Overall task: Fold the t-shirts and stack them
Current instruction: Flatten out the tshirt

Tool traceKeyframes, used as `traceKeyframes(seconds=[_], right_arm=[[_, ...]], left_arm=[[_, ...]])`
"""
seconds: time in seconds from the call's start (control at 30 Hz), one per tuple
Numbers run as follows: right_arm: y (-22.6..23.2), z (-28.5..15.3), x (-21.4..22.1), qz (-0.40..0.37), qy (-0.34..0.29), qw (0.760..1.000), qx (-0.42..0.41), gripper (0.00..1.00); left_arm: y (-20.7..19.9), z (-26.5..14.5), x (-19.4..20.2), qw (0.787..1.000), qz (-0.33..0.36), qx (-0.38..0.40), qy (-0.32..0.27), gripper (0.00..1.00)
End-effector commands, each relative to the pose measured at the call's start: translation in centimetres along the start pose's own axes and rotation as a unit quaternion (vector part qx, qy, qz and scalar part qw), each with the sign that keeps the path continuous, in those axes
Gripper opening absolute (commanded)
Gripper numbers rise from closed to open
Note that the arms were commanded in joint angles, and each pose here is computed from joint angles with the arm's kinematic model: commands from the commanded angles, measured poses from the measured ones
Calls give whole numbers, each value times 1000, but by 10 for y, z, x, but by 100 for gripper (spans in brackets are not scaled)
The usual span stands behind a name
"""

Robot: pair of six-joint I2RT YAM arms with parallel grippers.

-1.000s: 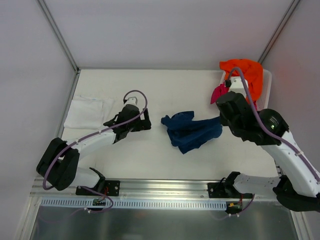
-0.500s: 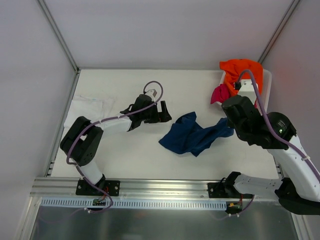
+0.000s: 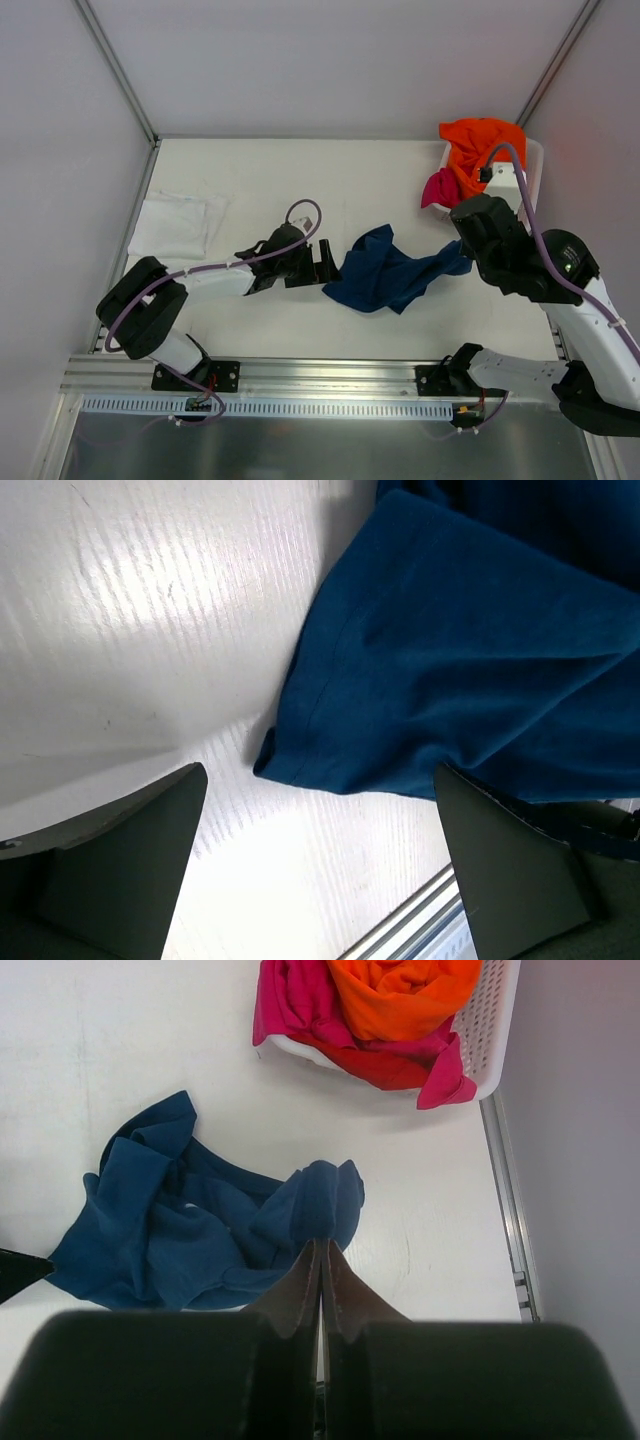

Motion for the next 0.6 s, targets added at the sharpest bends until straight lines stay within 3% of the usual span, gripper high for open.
traceKeyframes(seconds=[0.0, 0.17, 0.33, 0.43, 0.47, 0.57], right_arm=[[-12, -1, 5, -11, 4, 1000, 20, 0], [-9, 1, 11, -13, 10, 1000, 16, 1], [-11, 0, 12, -10, 9, 1000, 11, 0], [-13, -2, 11, -7, 6, 1000, 11, 0], [-14, -2, 11, -7, 5, 1000, 11, 0], [-13, -1, 12, -9, 7, 1000, 13, 1]], left_arm=[[3, -6, -2, 1000, -11, -8, -17, 99], [-6, 12, 15, 999, -13, 43, 16, 99], [-8, 30, 24, 998, -12, 43, 36, 99], [-9, 35, 29, 998, -11, 42, 45, 92], [-8, 35, 30, 998, -11, 41, 47, 87], [-7, 35, 34, 998, -10, 37, 57, 35]])
Point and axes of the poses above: each gripper's point midway between its finger pads, its own z axis out along the fingers, its own y axis along the line the jaws close on, x = y × z, the point moved 2 cm from there along -z, back along the fingers, and after that the axes turned 4 degrees about z, right-handed, at the moved point
